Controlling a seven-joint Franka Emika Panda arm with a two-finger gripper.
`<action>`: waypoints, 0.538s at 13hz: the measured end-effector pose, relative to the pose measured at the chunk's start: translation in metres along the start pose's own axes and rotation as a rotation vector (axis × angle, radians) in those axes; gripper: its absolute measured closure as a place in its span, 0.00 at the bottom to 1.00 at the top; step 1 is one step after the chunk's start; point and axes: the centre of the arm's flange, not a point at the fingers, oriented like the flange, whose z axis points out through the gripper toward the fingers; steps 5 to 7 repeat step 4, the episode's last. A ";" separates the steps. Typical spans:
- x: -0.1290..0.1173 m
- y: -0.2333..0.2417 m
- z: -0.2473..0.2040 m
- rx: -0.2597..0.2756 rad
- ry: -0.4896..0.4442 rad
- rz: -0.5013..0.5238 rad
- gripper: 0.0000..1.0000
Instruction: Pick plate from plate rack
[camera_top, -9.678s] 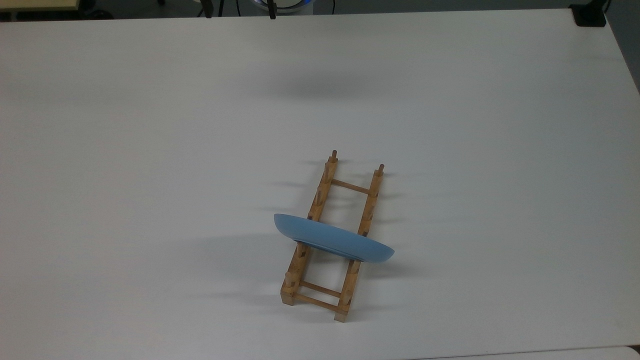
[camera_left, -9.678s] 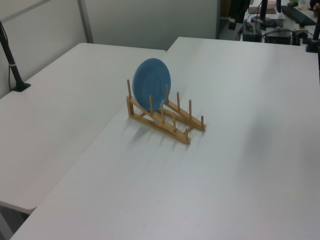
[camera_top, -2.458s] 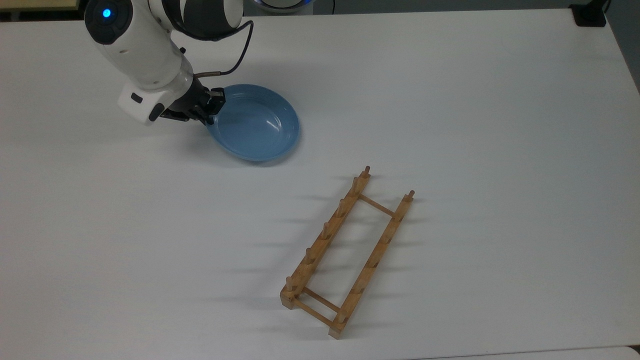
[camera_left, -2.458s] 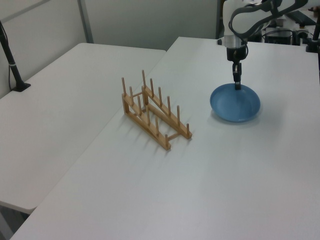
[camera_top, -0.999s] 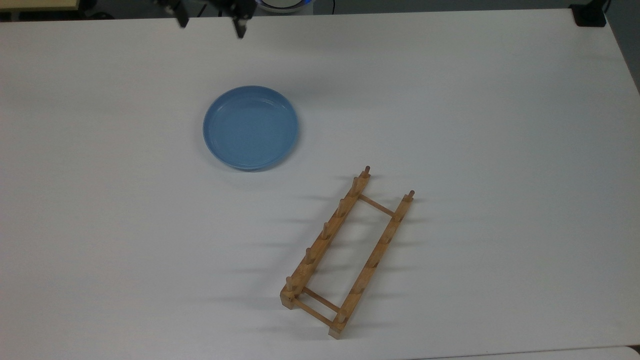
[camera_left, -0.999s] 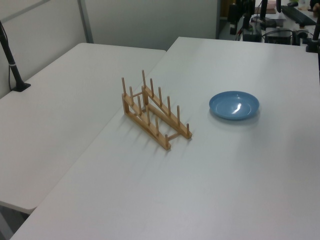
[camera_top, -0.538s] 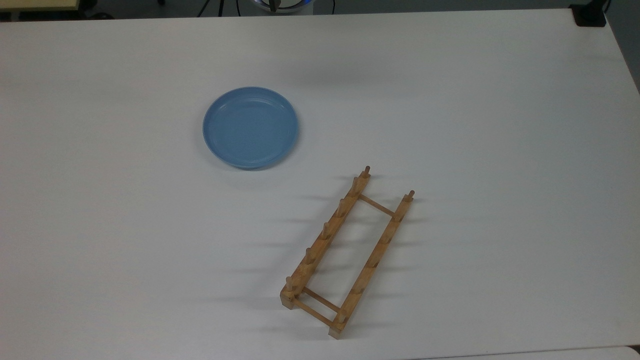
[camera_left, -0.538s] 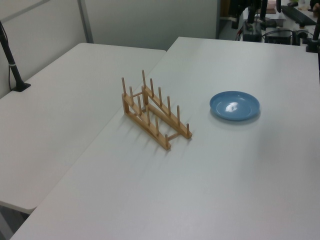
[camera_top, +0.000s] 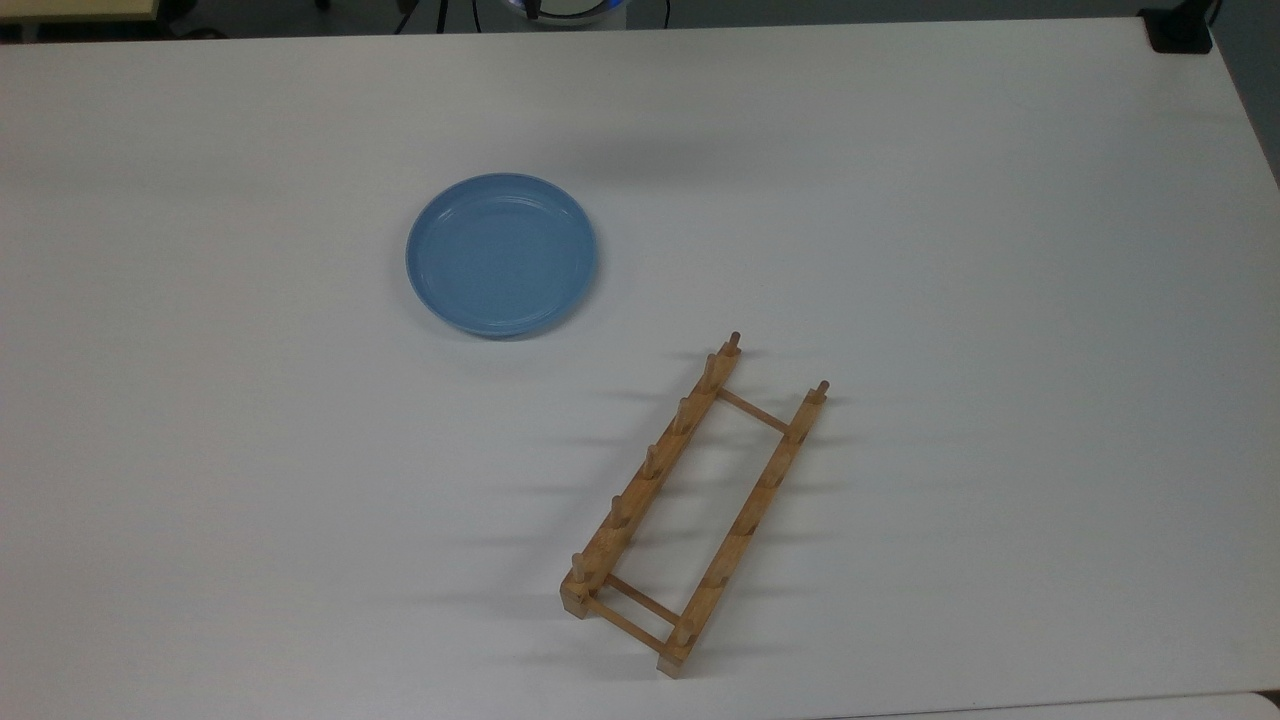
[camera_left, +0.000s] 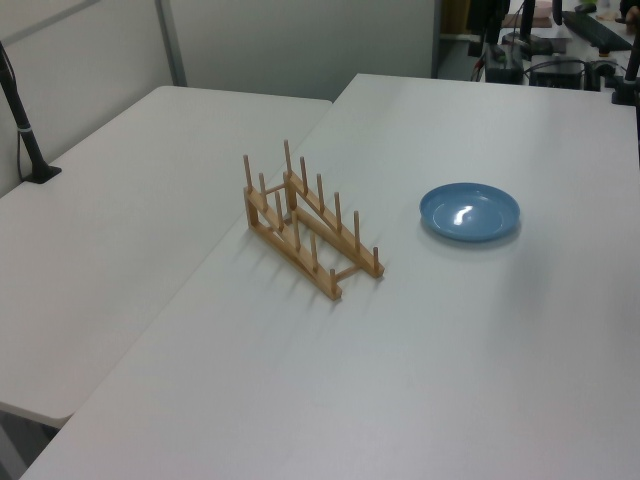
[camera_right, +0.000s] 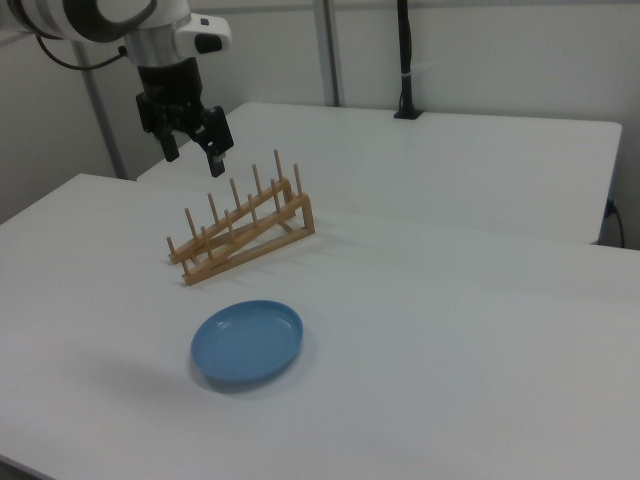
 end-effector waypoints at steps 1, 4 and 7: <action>0.001 0.000 -0.001 -0.003 0.010 -0.004 0.00; 0.002 0.000 -0.001 -0.004 0.013 -0.007 0.00; 0.002 0.000 -0.001 -0.004 0.013 -0.007 0.00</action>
